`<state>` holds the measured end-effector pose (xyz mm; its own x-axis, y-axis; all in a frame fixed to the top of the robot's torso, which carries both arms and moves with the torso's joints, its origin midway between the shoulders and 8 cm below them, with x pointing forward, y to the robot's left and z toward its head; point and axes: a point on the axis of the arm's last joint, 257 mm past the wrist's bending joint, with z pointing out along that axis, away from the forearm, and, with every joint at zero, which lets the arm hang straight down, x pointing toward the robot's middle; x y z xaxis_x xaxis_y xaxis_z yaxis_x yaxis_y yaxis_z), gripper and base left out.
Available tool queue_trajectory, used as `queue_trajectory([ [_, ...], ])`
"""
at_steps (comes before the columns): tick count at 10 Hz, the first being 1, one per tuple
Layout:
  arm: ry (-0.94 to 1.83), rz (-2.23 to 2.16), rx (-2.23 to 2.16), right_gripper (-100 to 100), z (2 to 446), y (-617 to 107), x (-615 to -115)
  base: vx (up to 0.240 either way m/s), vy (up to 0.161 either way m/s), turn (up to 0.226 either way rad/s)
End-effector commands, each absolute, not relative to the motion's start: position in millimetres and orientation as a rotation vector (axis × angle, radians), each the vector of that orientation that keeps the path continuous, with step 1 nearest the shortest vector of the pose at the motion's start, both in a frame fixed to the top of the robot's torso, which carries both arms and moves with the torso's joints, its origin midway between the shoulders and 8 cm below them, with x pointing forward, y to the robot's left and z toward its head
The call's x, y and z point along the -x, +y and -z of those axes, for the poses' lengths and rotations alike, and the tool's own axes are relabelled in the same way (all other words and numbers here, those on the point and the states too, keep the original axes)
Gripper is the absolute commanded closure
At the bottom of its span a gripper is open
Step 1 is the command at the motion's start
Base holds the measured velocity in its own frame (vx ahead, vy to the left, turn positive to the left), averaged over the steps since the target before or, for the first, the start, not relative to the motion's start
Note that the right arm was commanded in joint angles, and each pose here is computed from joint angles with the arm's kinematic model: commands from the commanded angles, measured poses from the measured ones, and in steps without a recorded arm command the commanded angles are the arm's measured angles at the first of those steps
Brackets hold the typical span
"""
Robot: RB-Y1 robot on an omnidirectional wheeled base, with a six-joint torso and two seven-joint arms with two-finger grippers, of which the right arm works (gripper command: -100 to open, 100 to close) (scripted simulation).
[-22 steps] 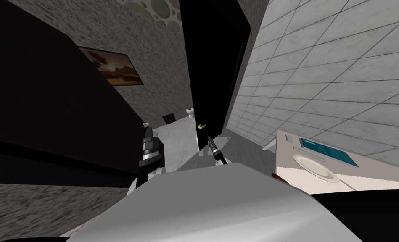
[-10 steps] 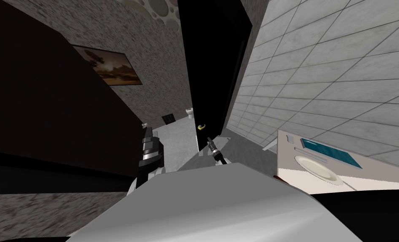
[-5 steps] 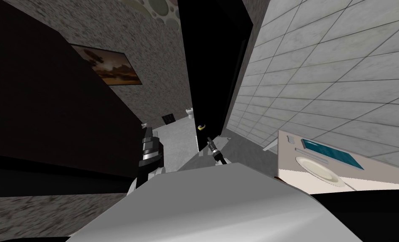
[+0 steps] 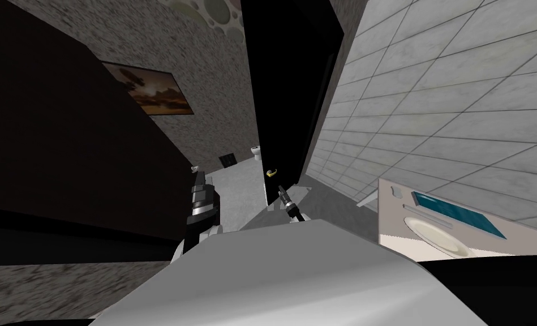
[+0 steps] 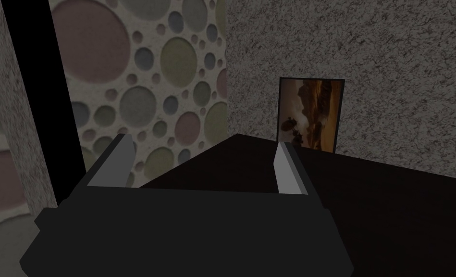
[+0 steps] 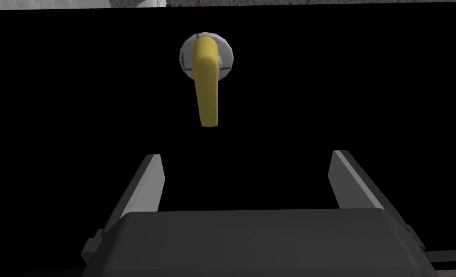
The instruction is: Push the door open
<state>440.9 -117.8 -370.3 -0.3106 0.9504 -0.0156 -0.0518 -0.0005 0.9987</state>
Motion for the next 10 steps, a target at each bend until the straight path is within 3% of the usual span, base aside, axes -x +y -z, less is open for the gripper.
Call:
queue_trajectory([
  [1, 1.412, -1.462, -0.996, -100, 373, -114, -439, 0.109, -0.131, 0.218],
  [10, 1.507, -1.511, -0.977, -100, 389, -86, -420, 0.123, -0.147, 0.109],
])
